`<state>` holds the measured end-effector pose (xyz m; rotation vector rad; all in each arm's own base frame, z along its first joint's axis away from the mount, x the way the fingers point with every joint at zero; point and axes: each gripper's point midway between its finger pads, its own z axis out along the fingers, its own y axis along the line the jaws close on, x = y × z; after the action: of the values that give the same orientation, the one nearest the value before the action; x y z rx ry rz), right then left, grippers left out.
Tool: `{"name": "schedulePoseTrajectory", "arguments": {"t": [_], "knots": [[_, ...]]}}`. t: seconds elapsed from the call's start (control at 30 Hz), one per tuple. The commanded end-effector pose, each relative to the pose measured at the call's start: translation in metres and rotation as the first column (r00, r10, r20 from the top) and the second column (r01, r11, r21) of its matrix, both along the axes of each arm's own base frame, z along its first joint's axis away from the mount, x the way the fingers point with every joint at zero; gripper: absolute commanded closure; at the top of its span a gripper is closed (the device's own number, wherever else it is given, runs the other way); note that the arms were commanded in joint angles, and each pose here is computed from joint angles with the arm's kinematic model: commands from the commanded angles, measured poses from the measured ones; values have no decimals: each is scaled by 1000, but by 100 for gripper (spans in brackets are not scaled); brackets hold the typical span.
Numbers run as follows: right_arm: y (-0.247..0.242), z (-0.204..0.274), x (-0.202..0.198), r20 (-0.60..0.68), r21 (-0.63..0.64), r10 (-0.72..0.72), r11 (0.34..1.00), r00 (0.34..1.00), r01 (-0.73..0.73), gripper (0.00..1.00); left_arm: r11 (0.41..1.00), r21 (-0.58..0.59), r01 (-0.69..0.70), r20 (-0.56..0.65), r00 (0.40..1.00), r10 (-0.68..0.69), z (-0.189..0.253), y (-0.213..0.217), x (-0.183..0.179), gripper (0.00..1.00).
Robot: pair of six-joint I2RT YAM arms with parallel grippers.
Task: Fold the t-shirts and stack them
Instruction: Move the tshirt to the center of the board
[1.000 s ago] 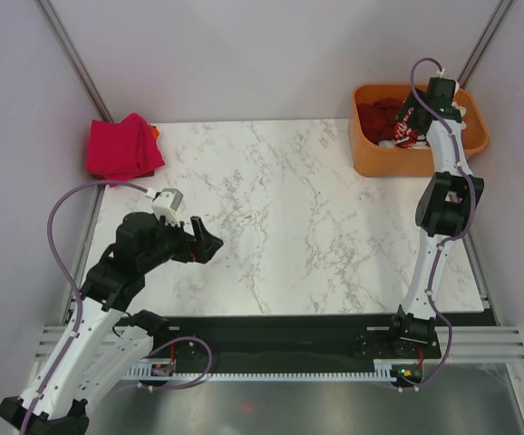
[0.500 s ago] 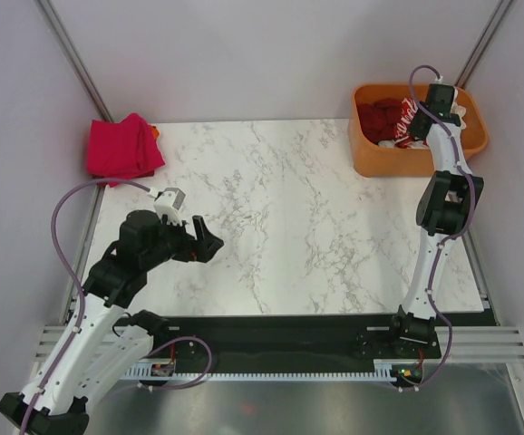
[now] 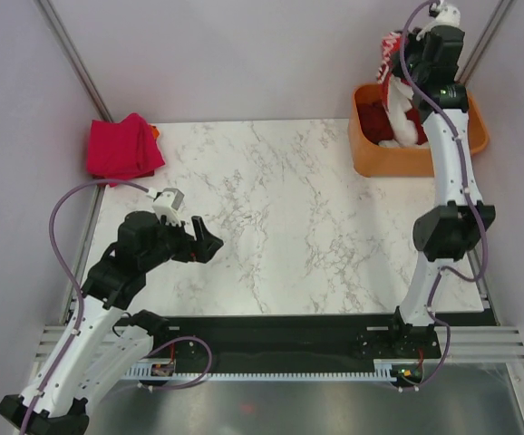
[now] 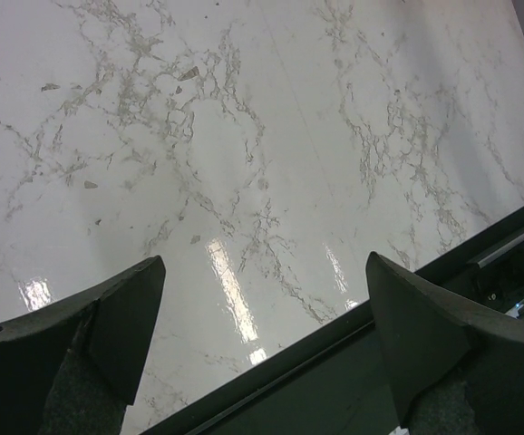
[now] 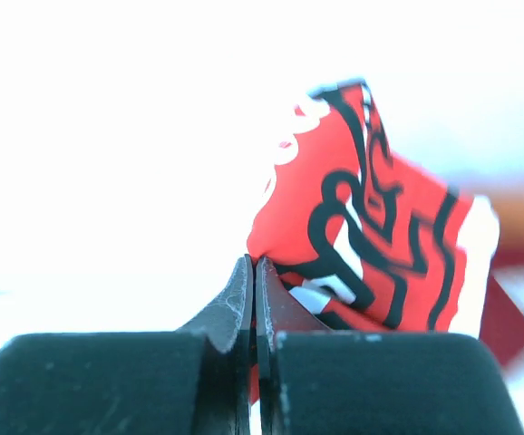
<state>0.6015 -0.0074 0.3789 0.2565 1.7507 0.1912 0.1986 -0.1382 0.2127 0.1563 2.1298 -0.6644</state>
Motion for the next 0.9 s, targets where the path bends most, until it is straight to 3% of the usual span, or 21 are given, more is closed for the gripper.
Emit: {"name": "schedulePoseTrajectory", "arguments": {"t": [0.0, 0.07, 0.1, 0.17, 0.23, 0.27, 0.3, 0.4, 0.43, 0.47, 0.53, 0.57, 0.63, 0.87], "knots": [[82, 235, -115, 579, -95, 282, 955, 765, -280, 100, 1000, -14, -20, 16, 1000, 20, 6, 2, 1, 0], [98, 258, -138, 636, -113, 344, 927, 691, -357, 100, 1000, -16, -20, 21, 1000, 20, 7, 2, 1, 0], [101, 288, -165, 713, -149, 358, 918, 603, -369, 100, 1000, -16, -24, 25, 999, 24, 8, 3, 1, 0], [88, 298, -170, 759, -66, 258, 944, 598, -324, 100, 1000, -15, -25, 25, 999, 25, 7, 3, 1, 0], [88, 286, -151, 710, -22, 244, 945, 661, -325, 100, 1000, -17, -25, 28, 999, 26, 8, 3, 0, 0], [88, 300, -144, 713, -61, 259, 949, 652, -310, 100, 1000, -15, -26, 25, 999, 27, 7, 4, 1, 0], [86, 269, -129, 601, -30, 256, 954, 757, -299, 100, 1000, -17, -24, 31, 999, 25, 9, 4, 0, 0], [70, 208, -114, 421, 1, 186, 979, 888, -205, 99, 1000, -19, -24, 36, 999, 25, 10, 4, -1, 0], [70, 175, -111, 342, 19, 185, 979, 921, -204, 51, 999, -19, -27, 39, 999, 28, 11, 4, 0, 0], [76, 103, -102, 172, 45, 189, 979, 967, -200, 3, 999, -17, -30, 38, 999, 30, 10, 5, 0, 0], [69, 1, -105, -145, 38, 117, 993, 982, -113, 2, 999, -18, -30, 37, 999, 31, 10, 5, 0, 0], [54, -65, -106, -316, -12, 14, 1000, 949, -19, 2, 999, -19, -29, 37, 999, 30, 10, 5, 0, 0], [48, -140, -129, -498, -33, -28, 999, 867, 13, 2, 1000, -21, -21, 31, 999, 22, 9, 3, -1, 0], [39, -112, -167, -415, -72, -42, 997, 909, 14, 2, 1000, -22, -16, 27, 999, 16, 9, 2, -1, 0]]}}
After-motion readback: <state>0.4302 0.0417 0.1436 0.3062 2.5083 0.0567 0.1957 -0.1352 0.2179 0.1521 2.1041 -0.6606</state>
